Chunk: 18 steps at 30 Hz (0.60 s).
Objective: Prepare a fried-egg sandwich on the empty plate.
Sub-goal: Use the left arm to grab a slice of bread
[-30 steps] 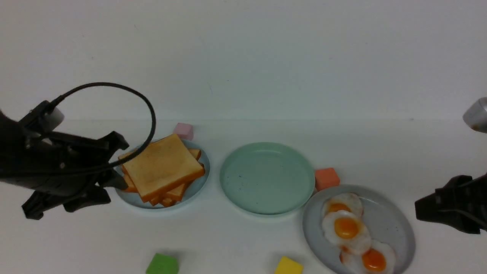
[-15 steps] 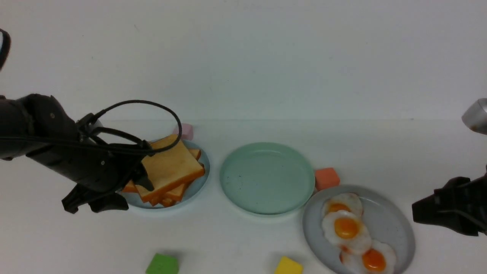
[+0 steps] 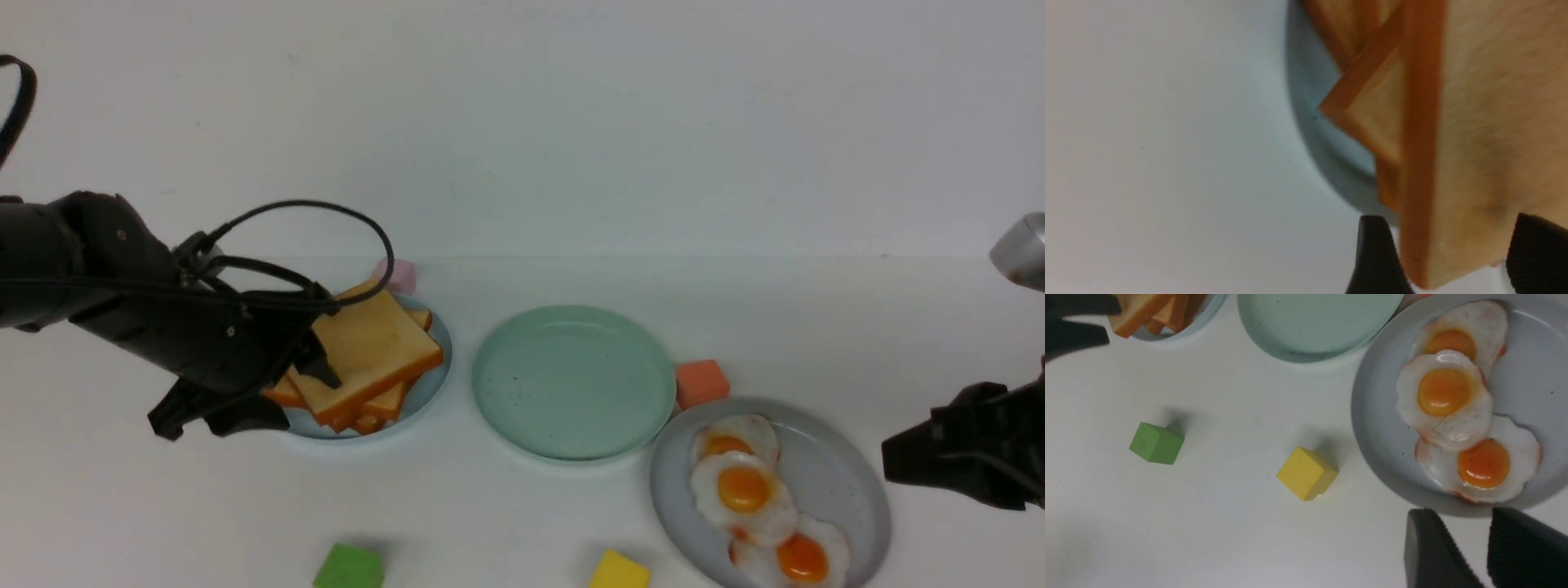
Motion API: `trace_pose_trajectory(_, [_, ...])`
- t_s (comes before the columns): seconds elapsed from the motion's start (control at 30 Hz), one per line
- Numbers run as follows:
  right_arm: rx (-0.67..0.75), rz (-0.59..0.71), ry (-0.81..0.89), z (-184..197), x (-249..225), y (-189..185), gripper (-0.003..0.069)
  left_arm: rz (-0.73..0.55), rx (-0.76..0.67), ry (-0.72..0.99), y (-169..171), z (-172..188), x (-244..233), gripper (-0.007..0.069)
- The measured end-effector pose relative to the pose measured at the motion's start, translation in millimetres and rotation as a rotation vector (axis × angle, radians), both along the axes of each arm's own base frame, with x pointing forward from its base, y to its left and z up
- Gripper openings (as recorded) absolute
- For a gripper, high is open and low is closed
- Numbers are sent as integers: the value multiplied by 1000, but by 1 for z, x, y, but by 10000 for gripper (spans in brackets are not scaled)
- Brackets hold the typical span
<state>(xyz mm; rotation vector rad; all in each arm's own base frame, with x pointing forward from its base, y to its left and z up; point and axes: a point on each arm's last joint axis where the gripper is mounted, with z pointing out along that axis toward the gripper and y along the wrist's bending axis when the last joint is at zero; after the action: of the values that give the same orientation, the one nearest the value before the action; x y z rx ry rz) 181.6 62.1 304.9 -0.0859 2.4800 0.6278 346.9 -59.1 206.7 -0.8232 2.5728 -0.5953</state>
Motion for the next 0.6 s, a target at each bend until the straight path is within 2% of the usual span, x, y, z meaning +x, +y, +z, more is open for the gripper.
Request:
trace_pose_trajectory(0.47, [-1,8,4,0,-1,1,241,31,-2,-23,1,-8,8,430])
trace_pose_trajectory(0.6, [-1,10,4,0,-1,1,241,32,5,-47,1,-8,10,409])
